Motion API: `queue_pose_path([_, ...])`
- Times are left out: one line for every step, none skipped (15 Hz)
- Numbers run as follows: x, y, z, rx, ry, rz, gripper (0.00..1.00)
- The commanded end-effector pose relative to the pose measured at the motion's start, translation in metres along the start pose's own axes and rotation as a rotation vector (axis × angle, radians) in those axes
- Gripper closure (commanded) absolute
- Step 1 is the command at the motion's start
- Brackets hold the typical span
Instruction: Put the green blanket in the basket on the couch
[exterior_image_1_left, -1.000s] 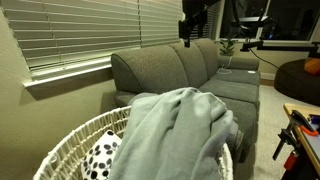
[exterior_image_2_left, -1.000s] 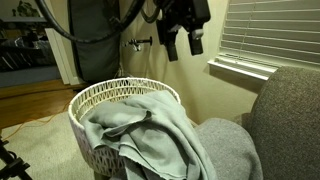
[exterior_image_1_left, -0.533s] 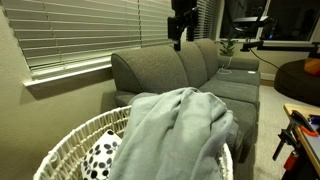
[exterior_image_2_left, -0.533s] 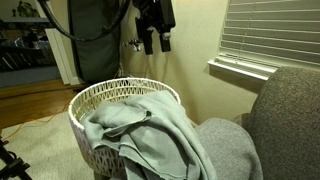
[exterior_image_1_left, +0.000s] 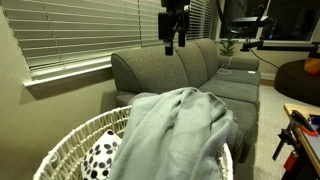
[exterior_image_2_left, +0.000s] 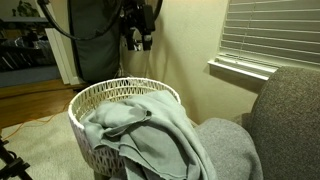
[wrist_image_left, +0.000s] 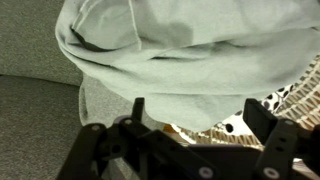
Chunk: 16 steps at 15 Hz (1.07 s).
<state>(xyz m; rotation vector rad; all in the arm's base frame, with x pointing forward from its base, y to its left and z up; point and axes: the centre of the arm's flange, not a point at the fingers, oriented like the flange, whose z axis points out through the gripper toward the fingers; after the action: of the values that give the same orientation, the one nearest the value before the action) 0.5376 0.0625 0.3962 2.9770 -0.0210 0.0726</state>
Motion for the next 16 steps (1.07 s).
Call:
queue_pose_path([0.004, -0.033, 0.006, 0.045, -0.016, -0.087, 0.00])
queue_pose_path([0.005, -0.041, 0.009, 0.051, -0.015, -0.109, 0.00])
queue_pose_path([0.006, -0.050, 0.015, 0.056, -0.016, -0.132, 0.00])
queue_pose_path([0.007, -0.057, 0.019, 0.057, -0.019, -0.152, 0.00])
queue_pose_path([0.008, -0.064, 0.025, 0.058, -0.019, -0.178, 0.00])
queue_pose_path([0.009, -0.070, 0.030, 0.061, -0.022, -0.196, 0.00])
queue_pose_path([0.011, -0.076, 0.037, 0.064, -0.025, -0.213, 0.00])
queue_pose_path([0.012, -0.080, 0.042, 0.067, -0.025, -0.227, 0.00])
queue_pose_path([0.014, -0.084, 0.049, 0.075, -0.028, -0.240, 0.00])
queue_pose_path([0.015, -0.088, 0.055, 0.079, -0.031, -0.251, 0.00])
queue_pose_path([0.016, -0.093, 0.061, 0.086, -0.033, -0.260, 0.00])
queue_pose_path([0.017, -0.097, 0.066, 0.093, -0.036, -0.268, 0.00])
queue_pose_path([0.017, -0.102, 0.070, 0.103, -0.040, -0.279, 0.00])
queue_pose_path([0.017, -0.107, 0.074, 0.111, -0.046, -0.286, 0.00])
queue_pose_path([0.016, -0.113, 0.078, 0.121, -0.054, -0.293, 0.00])
queue_pose_path([0.016, -0.118, 0.080, 0.129, -0.060, -0.300, 0.00])
